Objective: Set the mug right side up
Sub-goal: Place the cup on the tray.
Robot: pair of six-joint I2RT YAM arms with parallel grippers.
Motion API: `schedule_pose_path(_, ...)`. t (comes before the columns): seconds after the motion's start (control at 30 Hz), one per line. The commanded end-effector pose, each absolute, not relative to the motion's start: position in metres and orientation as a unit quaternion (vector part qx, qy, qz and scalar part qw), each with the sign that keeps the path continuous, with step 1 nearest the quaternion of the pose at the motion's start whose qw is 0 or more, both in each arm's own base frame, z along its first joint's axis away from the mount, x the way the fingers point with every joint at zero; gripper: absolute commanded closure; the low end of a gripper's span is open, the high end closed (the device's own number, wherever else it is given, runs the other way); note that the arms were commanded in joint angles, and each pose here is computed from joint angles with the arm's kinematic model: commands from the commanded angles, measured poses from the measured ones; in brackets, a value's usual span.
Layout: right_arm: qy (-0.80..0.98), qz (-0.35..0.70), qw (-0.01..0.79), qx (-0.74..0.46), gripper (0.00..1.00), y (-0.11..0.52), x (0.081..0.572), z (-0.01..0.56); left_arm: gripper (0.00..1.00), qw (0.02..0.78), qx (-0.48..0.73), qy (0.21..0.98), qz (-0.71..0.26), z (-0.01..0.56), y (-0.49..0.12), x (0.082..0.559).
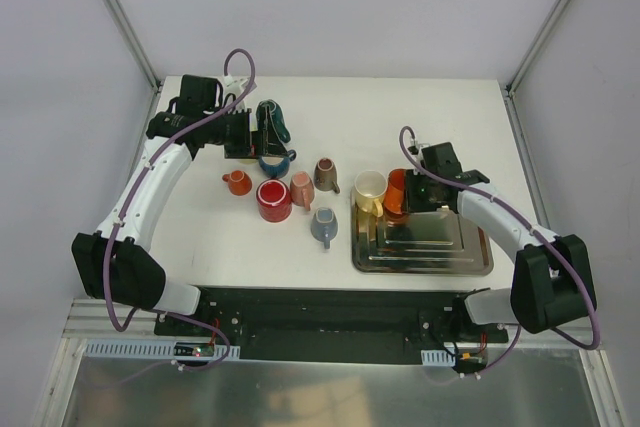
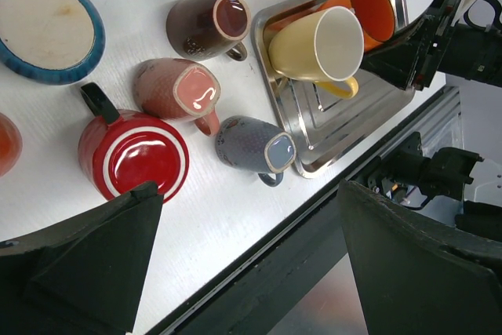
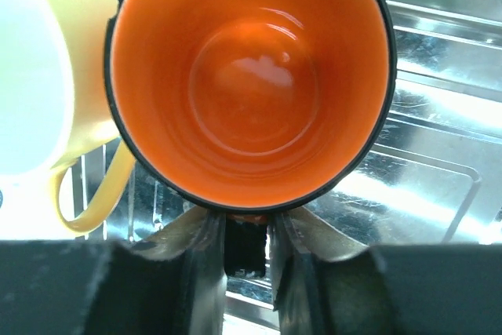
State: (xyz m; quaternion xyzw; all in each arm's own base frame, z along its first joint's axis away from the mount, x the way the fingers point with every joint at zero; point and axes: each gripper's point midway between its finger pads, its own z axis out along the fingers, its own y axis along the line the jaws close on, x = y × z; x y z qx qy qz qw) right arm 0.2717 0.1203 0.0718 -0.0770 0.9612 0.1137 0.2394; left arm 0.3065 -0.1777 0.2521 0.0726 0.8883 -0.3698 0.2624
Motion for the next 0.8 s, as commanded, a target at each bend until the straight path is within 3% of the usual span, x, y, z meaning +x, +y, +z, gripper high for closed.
schedule_pose_path(0.0,0.955,0.150,0.244,-0.082,0.63,0.134,0.272,0.080,0.03,0.279,0.074,0.877,-0.383,0.266,-0.177,0.305)
schedule_pose_path(0.17,0.955,0.147,0.243,-0.084,0.51,0.131,0.270,0.087,0.03,0.278,0.073,0.878,-0.382,0.265,-0.177,0.306)
schedule_pose_path(0.5,0.961,0.136,0.237,-0.050,0.40,0.111,0.272,0.118,0.03,0.278,0.077,0.877,-0.386,0.265,-0.177,0.304)
schedule_pose_path(0.77,0.952,0.168,0.251,0.056,0.34,0.090,0.291,0.142,0.03,0.306,0.099,0.876,-0.360,0.270,-0.172,0.315)
